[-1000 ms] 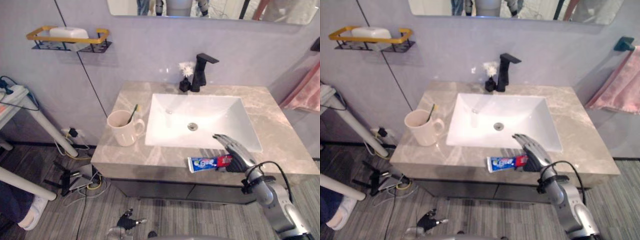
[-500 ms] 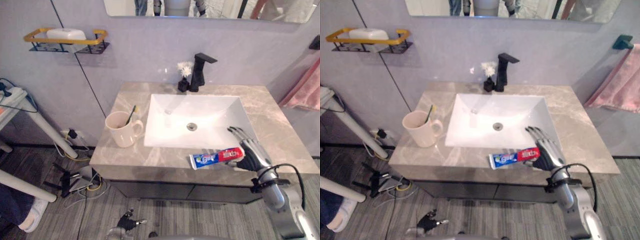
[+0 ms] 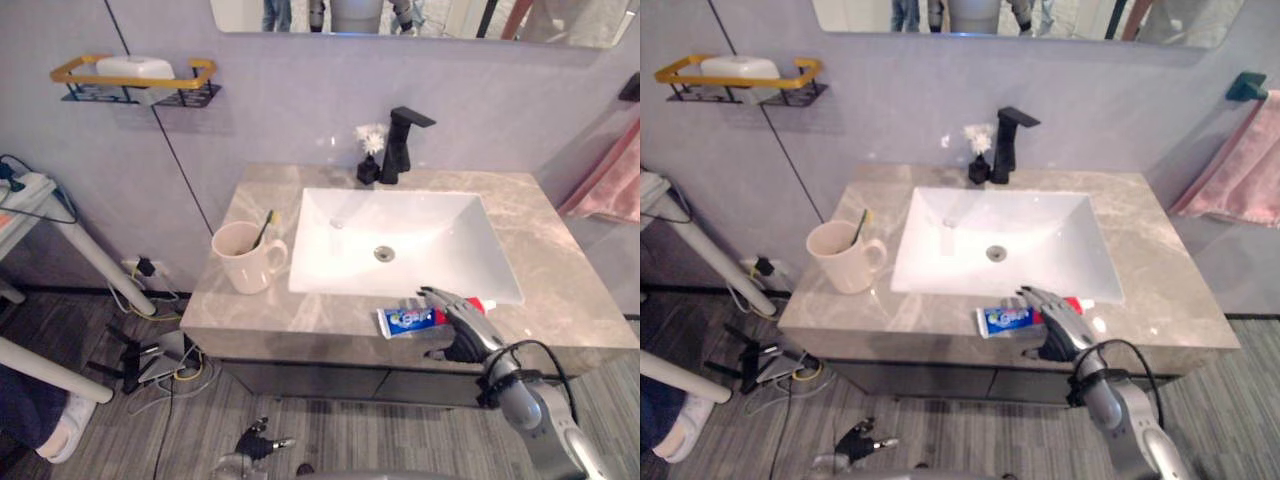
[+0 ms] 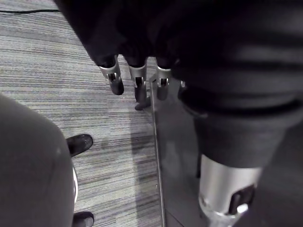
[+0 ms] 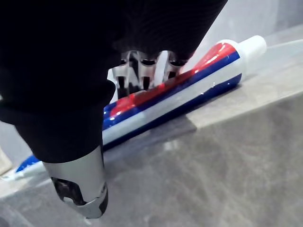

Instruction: Organize washtable

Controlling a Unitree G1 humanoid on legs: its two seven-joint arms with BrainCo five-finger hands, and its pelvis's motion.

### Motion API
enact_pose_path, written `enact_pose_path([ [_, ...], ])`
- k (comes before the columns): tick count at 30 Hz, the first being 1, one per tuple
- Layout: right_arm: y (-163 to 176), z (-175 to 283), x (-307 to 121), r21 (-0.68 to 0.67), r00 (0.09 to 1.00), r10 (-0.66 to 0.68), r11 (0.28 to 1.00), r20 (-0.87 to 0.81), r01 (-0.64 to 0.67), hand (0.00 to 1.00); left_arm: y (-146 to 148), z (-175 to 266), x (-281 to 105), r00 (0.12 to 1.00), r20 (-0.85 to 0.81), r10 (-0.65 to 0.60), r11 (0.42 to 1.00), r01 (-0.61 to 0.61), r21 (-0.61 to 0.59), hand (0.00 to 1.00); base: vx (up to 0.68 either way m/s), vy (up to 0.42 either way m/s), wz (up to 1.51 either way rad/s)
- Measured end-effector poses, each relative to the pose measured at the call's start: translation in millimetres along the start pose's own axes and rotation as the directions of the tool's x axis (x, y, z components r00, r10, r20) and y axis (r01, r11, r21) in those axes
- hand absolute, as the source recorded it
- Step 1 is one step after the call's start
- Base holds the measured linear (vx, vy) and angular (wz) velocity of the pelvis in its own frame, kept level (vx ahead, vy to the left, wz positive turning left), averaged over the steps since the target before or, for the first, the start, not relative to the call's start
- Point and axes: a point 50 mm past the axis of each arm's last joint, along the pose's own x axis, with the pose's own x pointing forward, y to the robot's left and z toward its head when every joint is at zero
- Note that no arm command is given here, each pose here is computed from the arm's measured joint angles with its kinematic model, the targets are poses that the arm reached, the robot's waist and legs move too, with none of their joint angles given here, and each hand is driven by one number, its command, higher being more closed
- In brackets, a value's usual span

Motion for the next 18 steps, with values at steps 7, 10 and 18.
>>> enact_pose_path([
  [7,-1.9,1.6,6.1,-0.026,1.0,-0.017,1.0,0.024,0.017,1.0,2.9,1.4,0.3,1.0,0.003,0.006,1.0,-0.006,0.003,0.0,0.0,0.0,0.0],
  [10,-0.9,2.4,6.3,-0.024,1.0,-0.013,1.0,0.027,0.014,1.0,3.6,1.5,0.4,1.0,0.003,0.007,1.0,-0.007,0.004,0.0,0.0,0.0,0.0],
  [18,1.5,2.2,6.8,0.008,1.0,-0.019,1.0,0.019,0.019,1.0,4.8,2.5,0.6,1.0,0.006,0.01,1.0,-0.011,0.003,0.0,0.0,0.0,0.0],
])
